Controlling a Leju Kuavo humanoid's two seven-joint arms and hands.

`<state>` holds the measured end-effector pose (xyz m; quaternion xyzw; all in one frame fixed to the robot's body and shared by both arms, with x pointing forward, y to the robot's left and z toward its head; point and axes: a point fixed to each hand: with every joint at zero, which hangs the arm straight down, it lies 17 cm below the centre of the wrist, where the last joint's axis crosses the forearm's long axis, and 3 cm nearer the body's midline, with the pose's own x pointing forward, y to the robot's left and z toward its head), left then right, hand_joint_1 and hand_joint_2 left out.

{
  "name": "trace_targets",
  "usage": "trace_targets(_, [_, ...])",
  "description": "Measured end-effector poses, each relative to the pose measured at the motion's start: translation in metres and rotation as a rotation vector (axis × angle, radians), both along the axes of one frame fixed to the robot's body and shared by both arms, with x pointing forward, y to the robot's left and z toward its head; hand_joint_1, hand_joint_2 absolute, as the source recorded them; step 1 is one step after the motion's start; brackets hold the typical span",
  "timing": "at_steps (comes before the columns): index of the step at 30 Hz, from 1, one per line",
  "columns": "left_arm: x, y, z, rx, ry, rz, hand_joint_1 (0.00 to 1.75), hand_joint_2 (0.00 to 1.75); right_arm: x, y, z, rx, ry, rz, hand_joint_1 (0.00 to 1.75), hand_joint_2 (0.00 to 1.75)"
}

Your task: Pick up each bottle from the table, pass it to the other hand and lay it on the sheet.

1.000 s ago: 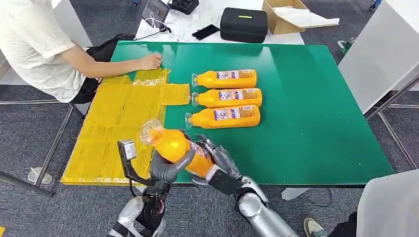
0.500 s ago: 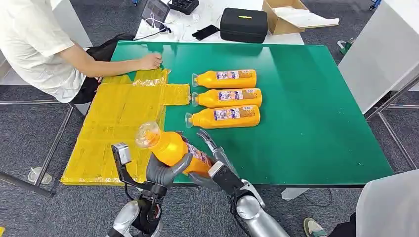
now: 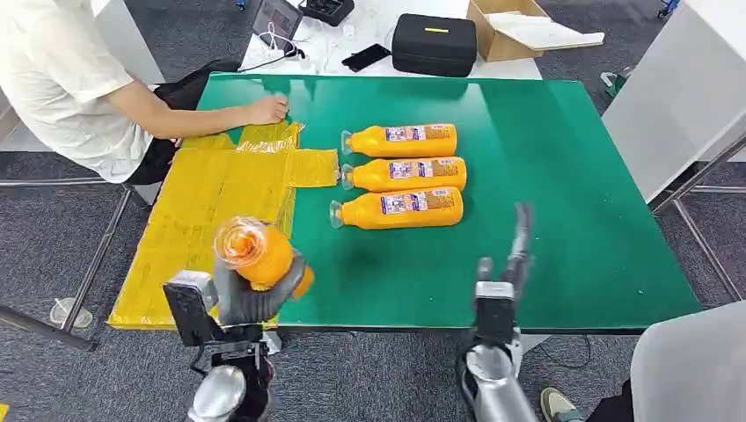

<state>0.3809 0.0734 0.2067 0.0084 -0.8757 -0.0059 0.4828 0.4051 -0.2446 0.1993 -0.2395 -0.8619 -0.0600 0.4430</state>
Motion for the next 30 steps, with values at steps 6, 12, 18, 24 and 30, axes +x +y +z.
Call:
trace_targets(6, [0.006,-0.007,0.000,0.278,-0.097,0.094,1.75,1.75,-0.025,-0.048,0.053,-0.001,-0.136,-0.192,0.00,0.00])
trace_targets(12, [0.027,-0.013,-0.027,0.597,-0.076,0.143,1.75,1.75,-0.035,-0.072,0.055,0.085,-0.145,-0.265,0.00,1.75])
trace_targets(18, [0.055,-0.003,-0.077,0.855,0.026,0.184,1.75,1.75,-0.032,-0.072,0.046,0.169,-0.133,-0.245,0.00,1.75])
trace_targets(24, [0.093,0.001,-0.148,1.152,0.199,0.024,1.75,1.75,-0.020,-0.052,0.040,0.211,-0.112,-0.171,0.00,1.75])
trace_targets(30, [0.109,0.021,-0.193,1.304,0.336,-0.083,1.75,1.75,-0.011,-0.036,0.029,0.219,-0.080,-0.109,0.00,1.75])
